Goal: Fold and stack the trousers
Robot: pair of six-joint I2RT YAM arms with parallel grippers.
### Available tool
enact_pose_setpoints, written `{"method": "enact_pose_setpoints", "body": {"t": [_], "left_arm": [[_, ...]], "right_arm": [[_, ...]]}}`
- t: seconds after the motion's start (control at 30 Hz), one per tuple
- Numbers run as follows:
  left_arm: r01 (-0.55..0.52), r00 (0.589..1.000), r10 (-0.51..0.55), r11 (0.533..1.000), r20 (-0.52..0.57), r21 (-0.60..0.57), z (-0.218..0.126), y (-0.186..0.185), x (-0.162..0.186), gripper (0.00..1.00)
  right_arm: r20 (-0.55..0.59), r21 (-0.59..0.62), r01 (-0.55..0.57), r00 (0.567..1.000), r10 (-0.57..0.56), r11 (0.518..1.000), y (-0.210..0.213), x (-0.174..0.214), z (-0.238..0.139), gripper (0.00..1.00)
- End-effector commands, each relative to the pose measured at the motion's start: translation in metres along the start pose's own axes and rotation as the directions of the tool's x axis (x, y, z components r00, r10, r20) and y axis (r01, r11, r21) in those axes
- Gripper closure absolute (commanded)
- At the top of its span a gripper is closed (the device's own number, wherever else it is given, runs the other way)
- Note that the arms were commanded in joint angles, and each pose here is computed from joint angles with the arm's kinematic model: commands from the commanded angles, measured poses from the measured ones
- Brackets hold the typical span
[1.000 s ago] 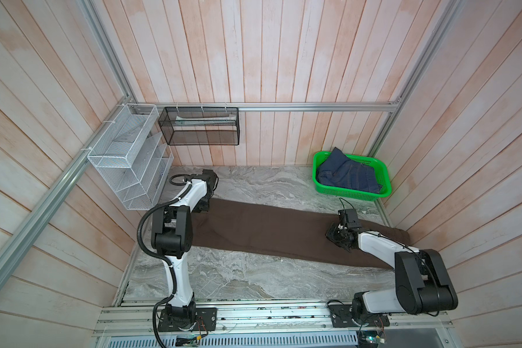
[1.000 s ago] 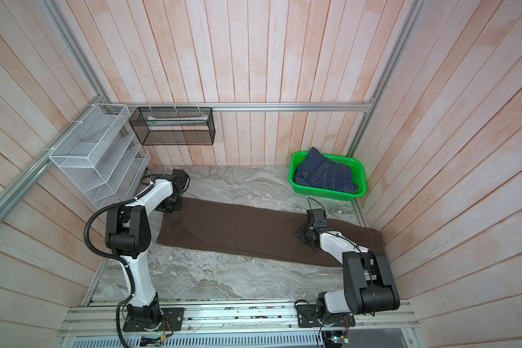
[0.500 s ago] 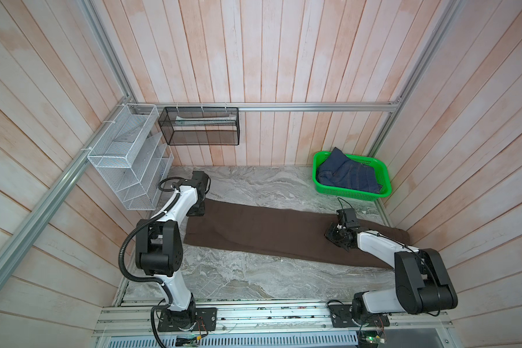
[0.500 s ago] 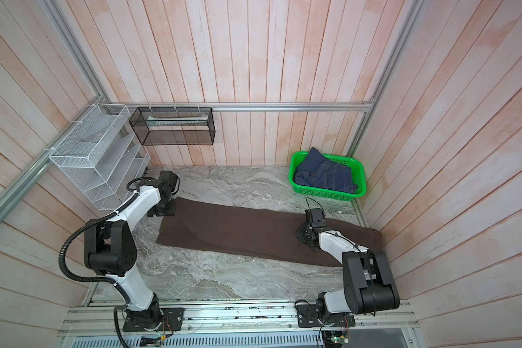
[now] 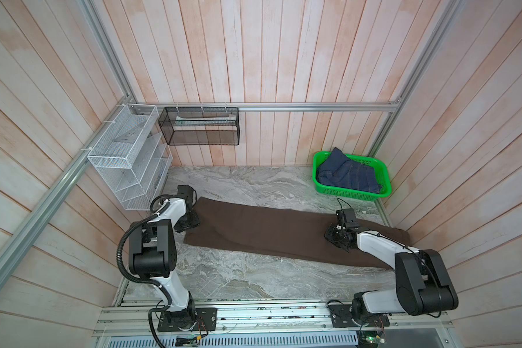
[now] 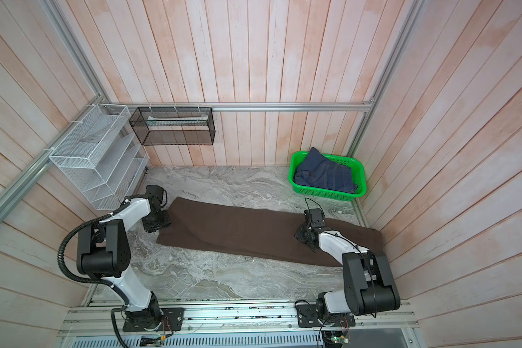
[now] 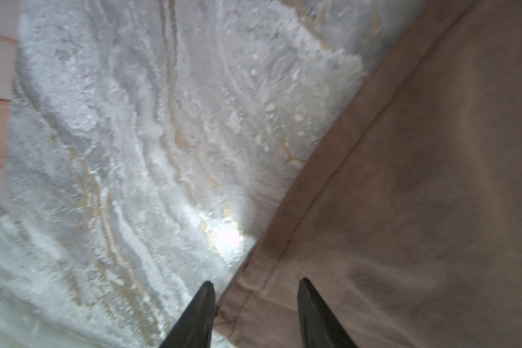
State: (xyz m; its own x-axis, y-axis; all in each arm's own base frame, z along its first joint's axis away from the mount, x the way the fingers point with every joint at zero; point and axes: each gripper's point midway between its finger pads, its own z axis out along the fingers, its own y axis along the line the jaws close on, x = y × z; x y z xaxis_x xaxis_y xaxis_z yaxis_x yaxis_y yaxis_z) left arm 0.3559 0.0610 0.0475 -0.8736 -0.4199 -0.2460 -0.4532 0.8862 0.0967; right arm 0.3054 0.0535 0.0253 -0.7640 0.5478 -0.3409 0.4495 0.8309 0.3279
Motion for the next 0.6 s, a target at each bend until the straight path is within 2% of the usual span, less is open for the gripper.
{"method": "enact_pose_setpoints", "body": {"t": [0.0,0.3,0.5,0.57], "left_arm": [[0.079,0.997,-0.079,0.996,0.000,0.041,0.013,-0.005,-0.006,0.54],[0.076,0.997,-0.075,0.997,-0.033,0.007,0.033,-0.003,-0.002,0.54],[0.079,0.996,-0.080,0.997,-0.040,-0.018,0.041,0.003,0.002,0.77],[0.082,0.996,-0.083,0.996,-0.028,-0.021,0.037,0.004,0.000,0.81]], "right_arm": [[-0.044,0.022,0.007,0.999,-0.007,1.000,-0.005,0.012,-0.002,0.69],[-0.041,0.020,0.008,0.999,-0.007,1.000,-0.004,0.010,-0.001,0.69],[-0.045,0.019,0.012,0.999,-0.011,1.000,-0.003,0.011,-0.001,0.70],[-0.041,0.022,0.013,0.999,-0.012,1.000,-0.003,0.009,-0.002,0.69]]}}
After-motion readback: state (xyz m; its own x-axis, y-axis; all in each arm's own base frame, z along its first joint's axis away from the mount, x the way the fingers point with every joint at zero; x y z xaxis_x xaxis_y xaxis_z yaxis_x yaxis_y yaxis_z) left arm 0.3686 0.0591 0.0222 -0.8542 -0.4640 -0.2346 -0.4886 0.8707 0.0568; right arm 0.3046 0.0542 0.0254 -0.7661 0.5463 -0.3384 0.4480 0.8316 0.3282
